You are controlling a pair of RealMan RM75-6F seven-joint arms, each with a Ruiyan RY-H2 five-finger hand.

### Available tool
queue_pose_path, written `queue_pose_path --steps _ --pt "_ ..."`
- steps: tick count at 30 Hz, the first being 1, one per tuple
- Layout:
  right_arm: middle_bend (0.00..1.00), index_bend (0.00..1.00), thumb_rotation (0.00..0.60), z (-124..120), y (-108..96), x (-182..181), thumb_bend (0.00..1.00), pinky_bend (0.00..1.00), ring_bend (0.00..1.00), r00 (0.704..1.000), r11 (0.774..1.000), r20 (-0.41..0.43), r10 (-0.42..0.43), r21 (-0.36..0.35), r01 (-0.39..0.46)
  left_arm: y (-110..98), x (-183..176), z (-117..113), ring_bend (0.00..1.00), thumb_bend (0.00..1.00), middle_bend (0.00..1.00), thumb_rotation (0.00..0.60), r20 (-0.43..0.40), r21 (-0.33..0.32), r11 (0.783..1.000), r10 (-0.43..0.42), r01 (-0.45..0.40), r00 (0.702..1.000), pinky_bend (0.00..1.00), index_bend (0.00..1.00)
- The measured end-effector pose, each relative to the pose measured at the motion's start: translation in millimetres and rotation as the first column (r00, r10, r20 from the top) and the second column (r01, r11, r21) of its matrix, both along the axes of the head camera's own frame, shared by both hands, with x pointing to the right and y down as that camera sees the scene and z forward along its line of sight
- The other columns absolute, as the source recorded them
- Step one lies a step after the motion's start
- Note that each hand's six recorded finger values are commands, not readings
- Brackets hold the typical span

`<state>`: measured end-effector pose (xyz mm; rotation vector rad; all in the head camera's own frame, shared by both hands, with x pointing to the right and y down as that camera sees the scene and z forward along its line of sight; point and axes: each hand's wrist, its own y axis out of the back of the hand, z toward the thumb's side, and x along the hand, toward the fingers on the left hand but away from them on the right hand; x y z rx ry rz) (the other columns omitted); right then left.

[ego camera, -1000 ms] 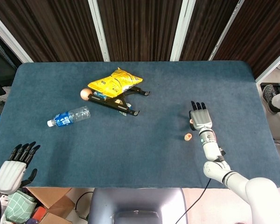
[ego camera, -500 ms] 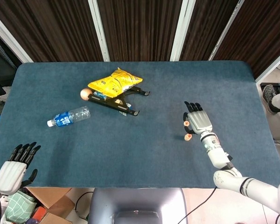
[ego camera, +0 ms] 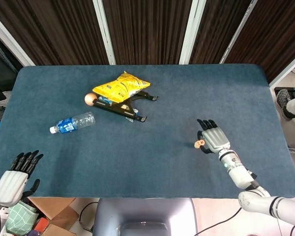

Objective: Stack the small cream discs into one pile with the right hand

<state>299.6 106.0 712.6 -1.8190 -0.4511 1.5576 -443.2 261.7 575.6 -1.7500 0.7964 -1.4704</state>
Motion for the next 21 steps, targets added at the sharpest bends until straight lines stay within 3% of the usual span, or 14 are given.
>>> queue_pose_path --steps 13,21 --pt "0.08 0.65 0.6 6.4 -0.9 -5.6 0.49 0.0 0.0 1.0 1.0 0.007 0.009 -0.004 -0.009 -0.4 -0.9 0.4 0.0 0.47 0.0 0.6 0.002 -0.003 1.0 -0.003 0.003 1.0 0.04 0.0" --pt "0.08 0.51 0.6 7.2 0.4 -8.1 0.5 0.0 0.0 1.0 1.0 -0.006 -0.001 -0.006 0.0 -0.6 -1.5 0.1 0.0 0.47 0.0 0.6 0.002 -0.003 1.0 -0.004 0.004 1.0 0.04 0.0"
